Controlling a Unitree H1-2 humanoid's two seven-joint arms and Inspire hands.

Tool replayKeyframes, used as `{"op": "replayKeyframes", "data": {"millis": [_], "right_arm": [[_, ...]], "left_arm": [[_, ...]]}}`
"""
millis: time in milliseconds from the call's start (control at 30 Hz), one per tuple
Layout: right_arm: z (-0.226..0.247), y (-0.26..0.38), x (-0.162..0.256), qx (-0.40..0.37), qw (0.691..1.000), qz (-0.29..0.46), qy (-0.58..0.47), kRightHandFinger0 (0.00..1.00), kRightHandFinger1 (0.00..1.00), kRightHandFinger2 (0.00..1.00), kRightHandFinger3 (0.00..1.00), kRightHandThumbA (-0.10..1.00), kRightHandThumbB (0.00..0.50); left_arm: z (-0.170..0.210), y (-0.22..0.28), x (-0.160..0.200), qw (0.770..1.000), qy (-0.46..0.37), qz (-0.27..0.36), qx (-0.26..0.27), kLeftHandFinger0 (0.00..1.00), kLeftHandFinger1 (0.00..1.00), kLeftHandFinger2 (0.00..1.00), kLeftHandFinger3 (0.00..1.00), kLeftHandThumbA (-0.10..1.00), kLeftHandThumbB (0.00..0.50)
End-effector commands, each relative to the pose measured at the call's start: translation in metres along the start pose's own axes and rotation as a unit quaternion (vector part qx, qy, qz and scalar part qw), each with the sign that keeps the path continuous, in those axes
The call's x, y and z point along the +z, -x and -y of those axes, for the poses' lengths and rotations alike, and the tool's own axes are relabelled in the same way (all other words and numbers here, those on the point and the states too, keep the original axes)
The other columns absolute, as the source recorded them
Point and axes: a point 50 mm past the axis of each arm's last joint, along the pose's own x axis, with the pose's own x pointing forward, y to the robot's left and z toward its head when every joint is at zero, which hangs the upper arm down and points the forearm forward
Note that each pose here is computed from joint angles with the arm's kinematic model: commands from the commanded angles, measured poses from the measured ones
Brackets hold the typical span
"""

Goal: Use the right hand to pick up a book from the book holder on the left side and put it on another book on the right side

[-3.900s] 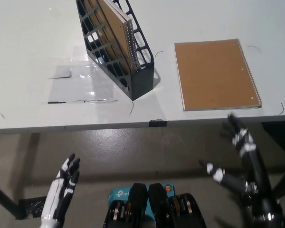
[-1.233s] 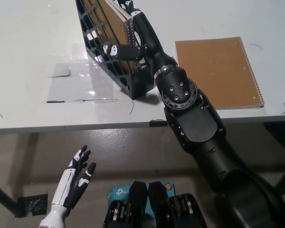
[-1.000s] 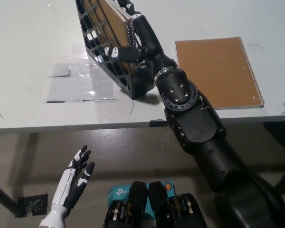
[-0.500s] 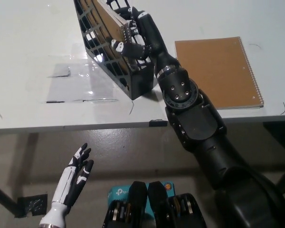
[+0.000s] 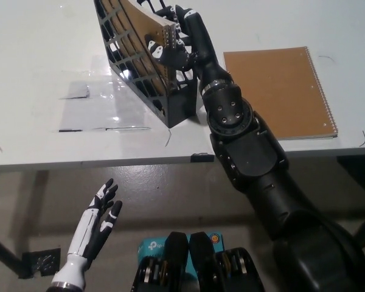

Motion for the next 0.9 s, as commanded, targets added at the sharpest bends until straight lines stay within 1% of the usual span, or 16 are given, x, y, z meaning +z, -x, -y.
{"op": "replayKeyframes", "data": {"millis": [0, 67, 100, 133, 200, 233, 267, 300, 333, 367, 400, 433, 500, 600, 733, 867], "right_arm": [[-0.008, -0.012, 0.028, 0.004, 0.999, 0.049, -0.019, 0.0, 0.05, 0.39, 0.39, 0.06, 0.16], [-0.008, -0.012, 0.026, 0.004, 0.999, 0.045, -0.019, 0.0, 0.07, 0.42, 0.43, -0.05, 0.16], [-0.009, -0.012, 0.024, 0.006, 0.999, 0.036, -0.017, 0.0, 0.1, 0.5, 0.53, -0.1, 0.152], [-0.009, -0.014, 0.023, 0.005, 0.999, 0.018, -0.031, 0.0, 0.13, 0.54, 0.6, -0.1, 0.137], [-0.007, -0.017, 0.024, 0.004, 0.996, 0.004, -0.084, 0.0, 0.13, 0.53, 0.61, -0.1, 0.127], [-0.004, -0.02, 0.025, 0.009, 0.988, -0.003, -0.153, 0.0, 0.14, 0.58, 0.65, -0.1, 0.101], [0.0, -0.025, 0.027, 0.012, 0.965, -0.02, -0.262, 0.0, 0.22, 0.69, 0.71, -0.1, 0.108], [0.003, -0.028, 0.029, 0.009, 0.939, -0.038, -0.342, 0.0, 0.26, 0.73, 0.73, -0.1, 0.13], [0.009, -0.033, 0.034, 0.006, 0.905, -0.059, -0.421, 0.0, 0.26, 0.74, 0.77, -0.1, 0.139], [0.015, -0.037, 0.04, 0.012, 0.881, -0.066, -0.467, 0.0, 0.25, 0.75, 0.84, -0.1, 0.12], [0.022, -0.041, 0.047, 0.018, 0.867, -0.063, -0.495, 0.0, 0.25, 0.76, 0.97, -0.1, 0.101], [0.025, -0.042, 0.05, 0.02, 0.862, -0.061, -0.502, 0.0, 0.25, 0.76, 1.0, -0.1, 0.096], [0.036, -0.049, 0.066, 0.017, 0.837, -0.059, -0.543, 0.0, 0.22, 0.75, 1.0, -0.1, 0.103], [0.046, -0.058, 0.089, 0.021, 0.823, -0.048, -0.565, 0.0, 0.22, 0.76, 1.0, -0.1, 0.112], [0.055, -0.064, 0.117, 0.026, 0.832, -0.018, -0.553, 0.0, 0.24, 0.77, 1.0, -0.1, 0.106], [0.061, -0.067, 0.136, 0.027, 0.836, -0.003, -0.548, 0.0, 0.25, 0.77, 1.0, -0.1, 0.123]], "left_arm": [[-0.004, -0.009, 0.012, 0.999, -0.007, 0.037, 0.002, 1.0, 1.0, 1.0, 1.0, 0.91, 0.176], [-0.004, -0.01, 0.012, 0.999, -0.007, 0.037, 0.002, 1.0, 1.0, 1.0, 1.0, 0.91, 0.175], [-0.004, -0.01, 0.012, 0.999, -0.008, 0.038, 0.002, 1.0, 1.0, 1.0, 1.0, 0.9, 0.165], [-0.004, -0.011, 0.012, 0.999, -0.01, 0.041, 0.002, 1.0, 1.0, 1.0, 1.0, 0.9, 0.167], [-0.004, -0.011, 0.011, 0.999, -0.011, 0.042, 0.003, 1.0, 1.0, 1.0, 1.0, 0.91, 0.179], [-0.004, -0.012, 0.012, 0.999, -0.01, 0.043, 0.003, 1.0, 1.0, 1.0, 1.0, 0.92, 0.185], [-0.003, -0.012, 0.012, 0.999, -0.006, 0.042, 0.005, 1.0, 1.0, 1.0, 1.0, 0.92, 0.187], [-0.004, -0.013, 0.012, 0.999, -0.004, 0.04, 0.005, 1.0, 1.0, 1.0, 1.0, 0.92, 0.195], [-0.004, -0.013, 0.012, 0.999, -0.004, 0.038, 0.004, 1.0, 1.0, 1.0, 1.0, 0.92, 0.199], [-0.004, -0.013, 0.012, 0.999, -0.004, 0.039, 0.003, 1.0, 1.0, 1.0, 1.0, 0.91, 0.194], [-0.004, -0.013, 0.012, 0.999, -0.003, 0.041, 0.002, 1.0, 1.0, 1.0, 1.0, 0.91, 0.189], [-0.004, -0.013, 0.012, 0.999, -0.003, 0.041, 0.001, 1.0, 1.0, 1.0, 1.0, 0.91, 0.188], [-0.005, -0.014, 0.013, 0.999, -0.004, 0.043, 0.0, 1.0, 1.0, 1.0, 1.0, 0.9, 0.179], [-0.006, -0.017, 0.014, 0.999, -0.006, 0.047, 0.003, 1.0, 1.0, 1.0, 1.0, 0.89, 0.168], [-0.005, -0.017, 0.017, 0.999, -0.002, 0.05, 0.005, 1.0, 1.0, 1.0, 1.0, 0.86, 0.147], [-0.005, -0.017, 0.018, 0.999, -0.008, 0.047, 0.005, 1.0, 1.0, 1.0, 1.0, 0.87, 0.141]]}}
